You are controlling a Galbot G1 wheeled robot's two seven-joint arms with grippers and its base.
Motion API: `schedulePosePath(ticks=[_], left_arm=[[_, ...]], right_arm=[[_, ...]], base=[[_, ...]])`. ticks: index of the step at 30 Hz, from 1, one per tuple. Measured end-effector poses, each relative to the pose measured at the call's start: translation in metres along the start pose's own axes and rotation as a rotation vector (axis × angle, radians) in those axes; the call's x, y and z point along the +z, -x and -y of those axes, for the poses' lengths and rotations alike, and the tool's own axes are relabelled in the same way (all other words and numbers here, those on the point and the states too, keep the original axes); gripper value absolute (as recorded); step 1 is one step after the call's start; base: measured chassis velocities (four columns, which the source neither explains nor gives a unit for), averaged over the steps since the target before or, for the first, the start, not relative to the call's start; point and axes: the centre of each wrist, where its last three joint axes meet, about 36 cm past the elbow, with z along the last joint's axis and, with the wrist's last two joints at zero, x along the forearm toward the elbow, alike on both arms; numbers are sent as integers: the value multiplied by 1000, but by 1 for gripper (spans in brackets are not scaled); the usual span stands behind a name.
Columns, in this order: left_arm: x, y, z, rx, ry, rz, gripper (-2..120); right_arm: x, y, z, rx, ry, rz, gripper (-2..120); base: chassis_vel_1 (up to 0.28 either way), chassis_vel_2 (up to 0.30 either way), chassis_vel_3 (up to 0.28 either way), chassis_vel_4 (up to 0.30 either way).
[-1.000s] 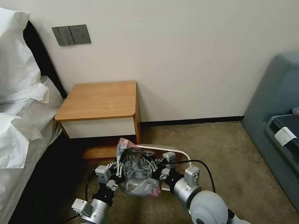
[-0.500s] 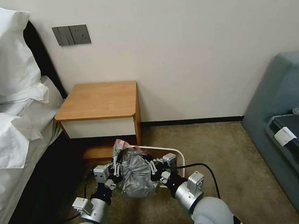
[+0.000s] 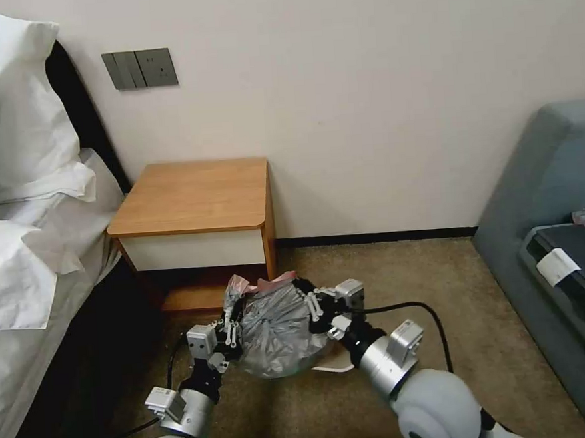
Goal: Pick up the garbage bag from the table and place it over the trash can.
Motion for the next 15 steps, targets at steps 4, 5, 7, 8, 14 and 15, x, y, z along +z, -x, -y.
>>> schedulePosePath(ticks=[4, 5, 7, 8, 14, 15], left_arm=[[4, -1, -3, 36, 8, 31, 5], [5, -2, -3, 44, 11, 38, 5], [6, -2, -4, 49, 15, 46, 5], [7, -2, -4, 52, 18, 53, 5], [9, -4, -7, 47, 6, 70, 5], [9, -4, -7, 47, 6, 70, 5]], right_arm=[[-3, -4, 7, 16, -14, -8, 0], [-4, -6, 9, 20, -21, -11, 0], [-5, -7, 11, 23, -26, -15, 0], [-6, -9, 13, 29, -33, -20, 0], [-7, -16, 27, 69, -71, -45, 0], [-7, -16, 27, 69, -71, -45, 0]], base=[[0, 0, 0, 0], [0, 0, 0, 0], [0, 0, 0, 0], [0, 0, 0, 0], [0, 0, 0, 0], [0, 0, 0, 0]])
